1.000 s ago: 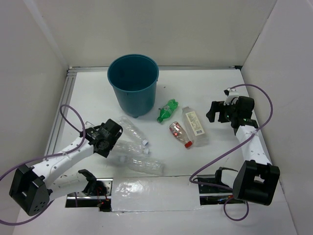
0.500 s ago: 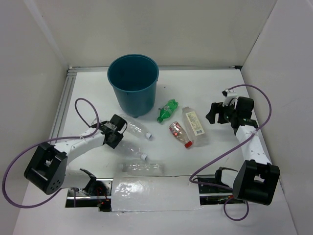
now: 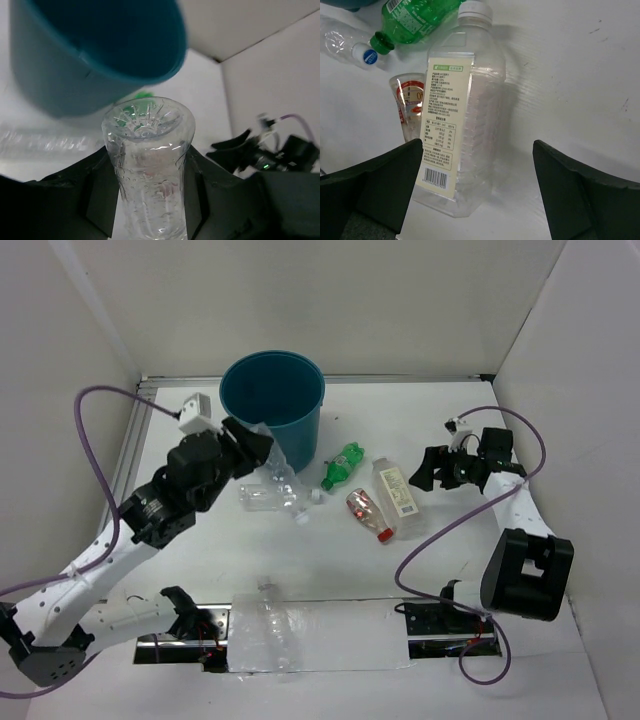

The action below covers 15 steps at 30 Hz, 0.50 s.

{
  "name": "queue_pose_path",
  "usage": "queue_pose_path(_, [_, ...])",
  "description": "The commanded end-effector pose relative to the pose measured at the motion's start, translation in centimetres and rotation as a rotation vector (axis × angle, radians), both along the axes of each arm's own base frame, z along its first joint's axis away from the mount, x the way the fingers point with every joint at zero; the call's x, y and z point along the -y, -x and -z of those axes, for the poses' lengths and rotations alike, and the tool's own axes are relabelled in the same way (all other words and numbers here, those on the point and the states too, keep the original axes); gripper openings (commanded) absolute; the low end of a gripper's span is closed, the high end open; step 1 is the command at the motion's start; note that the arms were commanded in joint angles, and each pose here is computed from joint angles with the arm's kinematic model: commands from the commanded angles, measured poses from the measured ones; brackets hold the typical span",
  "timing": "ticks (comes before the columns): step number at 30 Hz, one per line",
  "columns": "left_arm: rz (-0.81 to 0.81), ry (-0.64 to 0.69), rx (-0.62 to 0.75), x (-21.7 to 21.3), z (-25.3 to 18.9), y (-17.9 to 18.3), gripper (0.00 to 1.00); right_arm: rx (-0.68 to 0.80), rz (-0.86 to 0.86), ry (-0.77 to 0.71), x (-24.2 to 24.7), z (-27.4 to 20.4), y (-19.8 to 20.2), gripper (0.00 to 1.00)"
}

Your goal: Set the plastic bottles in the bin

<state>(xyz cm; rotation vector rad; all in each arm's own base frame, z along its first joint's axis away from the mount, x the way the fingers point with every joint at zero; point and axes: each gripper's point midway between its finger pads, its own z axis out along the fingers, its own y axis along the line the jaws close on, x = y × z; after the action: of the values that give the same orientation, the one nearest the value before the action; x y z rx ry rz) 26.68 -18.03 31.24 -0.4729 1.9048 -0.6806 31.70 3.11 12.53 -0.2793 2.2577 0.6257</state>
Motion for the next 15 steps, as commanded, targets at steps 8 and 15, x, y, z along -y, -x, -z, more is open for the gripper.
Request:
queue_pose_path(8, [-0.260, 0.007, 0.349, -0.9, -13.0, -15.3, 0.00, -0.007, -0.108, 0.014, -3.1, -1.2, -1.2, 1.00])
queue_pose_path(15, [-0.423, 0.103, 0.336, -6.1, -15.1, -20.8, 0.00, -0.021, -0.128, 0.053, -4.0, 0.0, -1.1, 1.00])
